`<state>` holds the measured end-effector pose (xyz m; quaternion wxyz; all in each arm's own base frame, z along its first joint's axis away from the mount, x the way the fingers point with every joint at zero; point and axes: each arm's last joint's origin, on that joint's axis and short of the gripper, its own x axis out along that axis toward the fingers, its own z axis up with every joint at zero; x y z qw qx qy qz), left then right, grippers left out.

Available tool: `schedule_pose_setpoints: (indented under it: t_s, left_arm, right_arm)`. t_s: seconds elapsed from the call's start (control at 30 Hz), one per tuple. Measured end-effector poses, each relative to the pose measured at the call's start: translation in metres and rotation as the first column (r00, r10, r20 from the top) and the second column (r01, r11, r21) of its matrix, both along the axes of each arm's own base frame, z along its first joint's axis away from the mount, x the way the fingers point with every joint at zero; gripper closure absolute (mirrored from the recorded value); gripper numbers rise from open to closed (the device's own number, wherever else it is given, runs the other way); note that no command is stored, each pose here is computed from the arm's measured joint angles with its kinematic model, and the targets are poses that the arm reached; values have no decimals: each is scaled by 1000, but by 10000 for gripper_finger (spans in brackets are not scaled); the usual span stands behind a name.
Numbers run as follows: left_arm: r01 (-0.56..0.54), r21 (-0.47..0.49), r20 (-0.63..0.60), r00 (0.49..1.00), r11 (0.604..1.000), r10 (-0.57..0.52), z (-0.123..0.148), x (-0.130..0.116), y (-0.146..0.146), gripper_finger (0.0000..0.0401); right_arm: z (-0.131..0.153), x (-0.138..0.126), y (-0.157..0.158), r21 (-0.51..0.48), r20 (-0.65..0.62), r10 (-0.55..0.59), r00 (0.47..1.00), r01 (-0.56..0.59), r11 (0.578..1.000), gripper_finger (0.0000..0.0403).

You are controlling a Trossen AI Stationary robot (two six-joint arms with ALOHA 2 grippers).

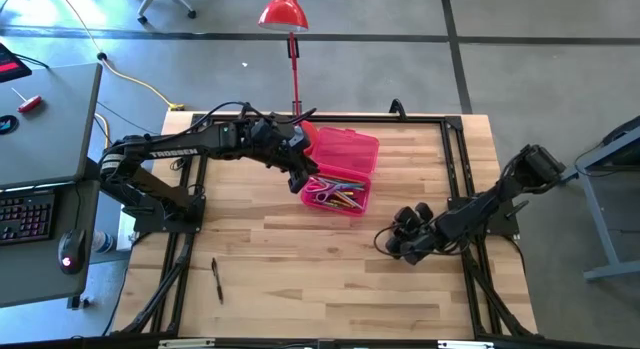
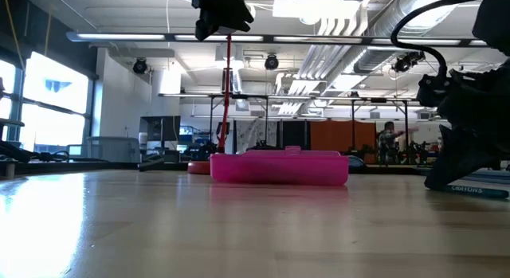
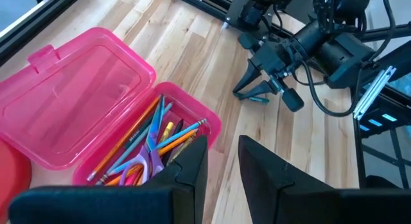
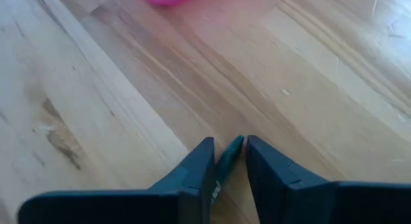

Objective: Pick & place school supplies into a supply box
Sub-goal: Put the dark green crayon into the pink supply box

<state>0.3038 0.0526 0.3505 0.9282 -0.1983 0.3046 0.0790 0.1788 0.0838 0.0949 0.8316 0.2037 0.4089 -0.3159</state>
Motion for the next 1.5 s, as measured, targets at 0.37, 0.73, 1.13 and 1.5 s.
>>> schedule_pose_setpoints:
  t_s: [0.37, 0.73, 1.13, 1.5]
  left_arm:
    - [22, -47, -98, 995, 999, -27, -7, -4, -12, 284]
    - [81, -158, -223, 968, 984, -115, -9, -21, -75, 284]
    - [-75, 49, -415, 905, 996, 89, -34, -59, -157, 284]
    - [-464, 96, -488, 749, 881, 448, -98, -119, -196, 285]
  right_arm:
    - [-2, 10, 5, 5, 85, 48, 995, -49, 999, 390]
    - [76, 76, 23, -202, 185, 401, 897, -364, 909, 400]
    - [133, 138, -70, -483, 77, 567, 820, -467, 741, 399]
    - [65, 130, -94, -414, 178, 633, 753, -526, 743, 396]
